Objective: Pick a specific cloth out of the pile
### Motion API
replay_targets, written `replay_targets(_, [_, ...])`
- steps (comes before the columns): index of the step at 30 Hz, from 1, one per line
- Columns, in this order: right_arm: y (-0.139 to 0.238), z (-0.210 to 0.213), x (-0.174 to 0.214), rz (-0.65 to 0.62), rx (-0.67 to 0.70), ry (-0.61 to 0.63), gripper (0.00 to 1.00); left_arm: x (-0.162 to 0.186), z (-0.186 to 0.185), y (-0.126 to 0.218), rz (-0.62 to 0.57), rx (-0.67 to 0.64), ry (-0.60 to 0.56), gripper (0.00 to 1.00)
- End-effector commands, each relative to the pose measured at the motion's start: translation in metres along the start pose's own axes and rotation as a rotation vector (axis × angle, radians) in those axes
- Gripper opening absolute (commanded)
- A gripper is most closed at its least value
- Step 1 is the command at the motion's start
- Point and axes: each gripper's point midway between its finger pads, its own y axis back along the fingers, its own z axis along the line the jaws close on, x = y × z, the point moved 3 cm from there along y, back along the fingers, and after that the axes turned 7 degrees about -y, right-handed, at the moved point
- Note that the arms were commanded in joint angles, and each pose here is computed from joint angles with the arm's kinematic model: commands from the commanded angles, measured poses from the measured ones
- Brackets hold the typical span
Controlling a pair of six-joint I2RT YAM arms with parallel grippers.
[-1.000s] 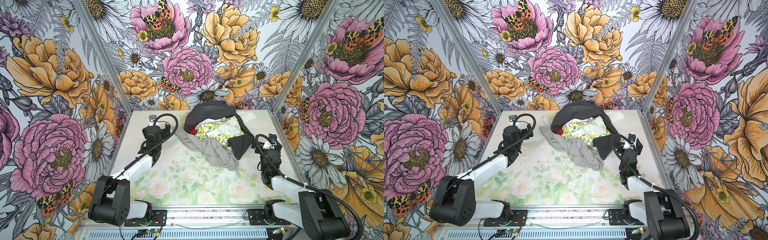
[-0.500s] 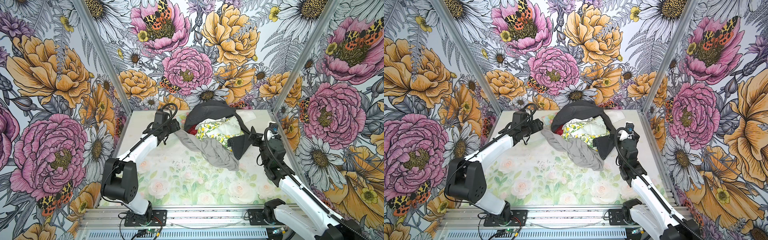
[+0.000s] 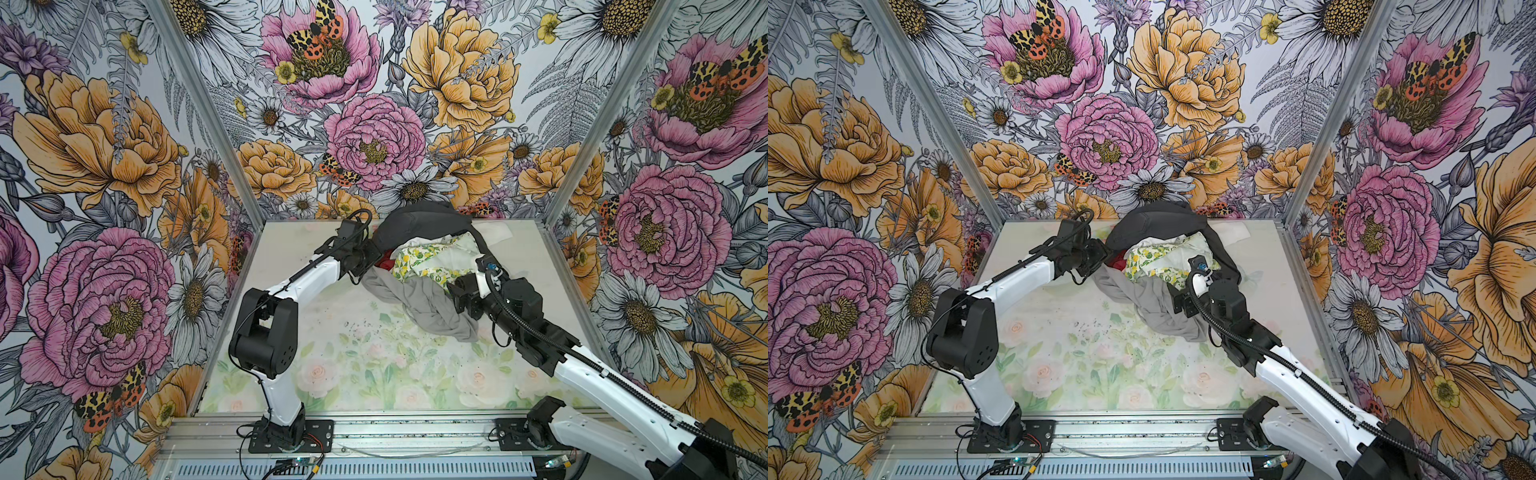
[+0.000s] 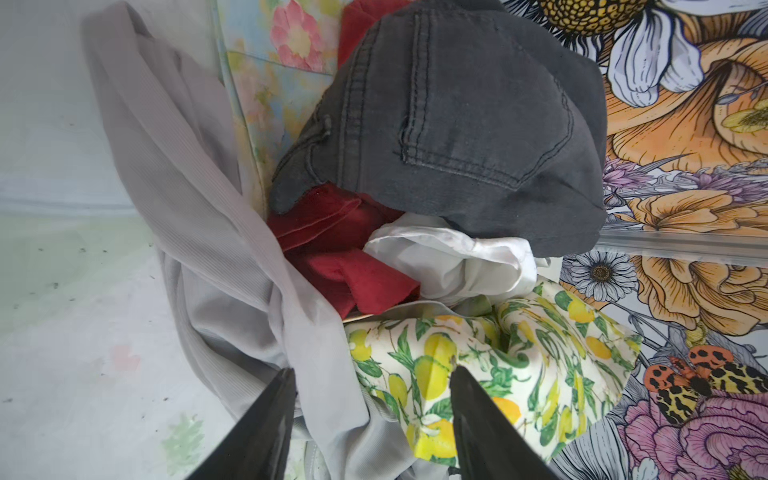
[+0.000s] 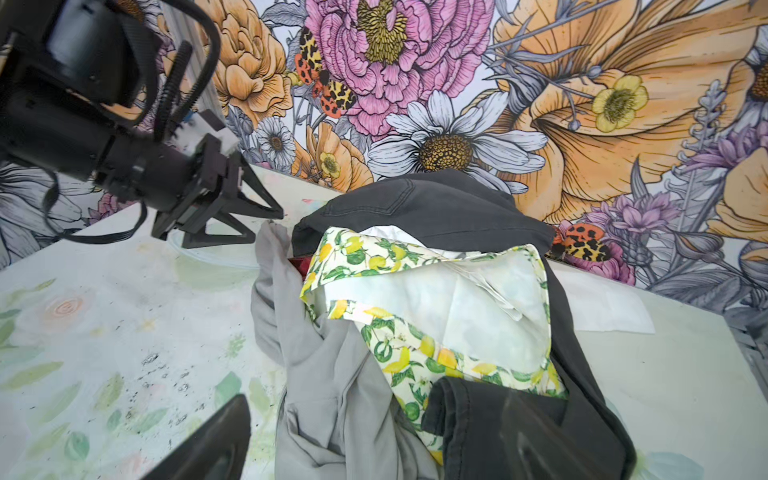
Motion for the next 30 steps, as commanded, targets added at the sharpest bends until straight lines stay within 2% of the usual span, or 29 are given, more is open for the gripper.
replay_targets(1, [0.008, 0.014, -0.007, -0.014, -0.059, 0.06, 0.93, 0.0, -0.009, -0.013, 0.004, -0.005, 0.061, 0.57])
replay_targets(6, [0.009, 0.022, -0.003, -0.011, -0.063, 0.081, 0.93, 0.005, -0.013, -0.032, 0.015, -0.029, 0.065, 0.46])
replay_targets(12, [0.006, 0.022, 0.001, 0.001, -0.055, 0.08, 0.93, 0.007, -0.011, -0.043, 0.006, -0.061, 0.075, 0.4])
replay_targets(19, [0.0, 0.024, 0.007, 0.019, -0.066, 0.111, 0.93, 0.004, -0.012, -0.055, 0.014, -0.061, 0.093, 0.37])
replay_targets(25, [0.001, 0.036, 0.009, -0.018, -0.146, 0.141, 0.93, 0.002, -0.008, -0.062, 0.023, -0.064, 0.124, 0.36])
replay_targets(30, [-0.003, 0.046, 0.014, 0.001, -0.217, 0.17, 0.93, 0.003, -0.006, -0.065, 0.029, -0.071, 0.138, 0.35])
